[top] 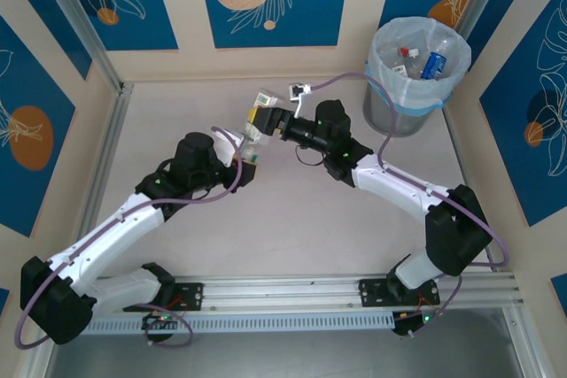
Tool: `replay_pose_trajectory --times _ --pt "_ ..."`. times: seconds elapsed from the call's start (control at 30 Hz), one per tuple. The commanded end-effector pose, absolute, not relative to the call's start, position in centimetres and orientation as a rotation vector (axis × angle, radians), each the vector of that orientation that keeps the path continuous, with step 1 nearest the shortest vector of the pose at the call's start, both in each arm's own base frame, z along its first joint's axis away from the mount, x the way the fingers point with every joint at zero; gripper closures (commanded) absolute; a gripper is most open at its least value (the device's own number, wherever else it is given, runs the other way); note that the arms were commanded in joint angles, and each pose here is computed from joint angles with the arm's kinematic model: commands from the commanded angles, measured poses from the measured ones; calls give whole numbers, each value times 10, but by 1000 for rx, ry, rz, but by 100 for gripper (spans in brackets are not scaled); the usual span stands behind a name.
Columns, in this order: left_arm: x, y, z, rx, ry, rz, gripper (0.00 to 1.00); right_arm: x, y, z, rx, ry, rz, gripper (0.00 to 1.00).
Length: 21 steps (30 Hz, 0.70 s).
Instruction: Put the plastic bottles in the bin
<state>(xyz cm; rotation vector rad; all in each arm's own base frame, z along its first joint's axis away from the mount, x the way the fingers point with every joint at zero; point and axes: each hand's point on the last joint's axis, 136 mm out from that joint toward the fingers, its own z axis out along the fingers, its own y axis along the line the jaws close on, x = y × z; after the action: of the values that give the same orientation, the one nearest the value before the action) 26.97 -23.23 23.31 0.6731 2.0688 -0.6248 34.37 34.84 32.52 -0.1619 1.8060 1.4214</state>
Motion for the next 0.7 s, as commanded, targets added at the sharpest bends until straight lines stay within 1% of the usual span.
replay_pose_trajectory --times 0.0,0.1,0.17,0.2,0.23,0.3,0.37,0.5,0.57,0.67 --pt "266 -240 251 716 2000 -653 99 349 351 330 -160 1800 1376 31" --pt "266 -239 250 716 2011 -638 96 347 351 326 -163 1828 1360 38" --pt "266 -238 250 709 2014 -630 91 348 347 321 -148 1854 1333 44" --pt "266 -238 251 706 2015 -632 88 349 345 319 -144 1859 1324 47" --pt "265 -239 253 705 2013 -640 82 348 344 318 -144 1859 1321 49" --pt "263 -240 257 702 2001 -663 71 348 341 321 -146 1849 1321 51" --pt "261 -241 260 703 1982 -687 53 347 338 326 -160 1835 1314 52" --pt "259 -239 263 668 1937 -704 2 349 324 342 -172 1790 1275 52" --pt "252 -241 265 685 1899 -745 1 350 312 354 -174 1760 1236 52" --pt "246 -241 269 681 1852 -778 1 357 284 378 -182 1691 1105 52"
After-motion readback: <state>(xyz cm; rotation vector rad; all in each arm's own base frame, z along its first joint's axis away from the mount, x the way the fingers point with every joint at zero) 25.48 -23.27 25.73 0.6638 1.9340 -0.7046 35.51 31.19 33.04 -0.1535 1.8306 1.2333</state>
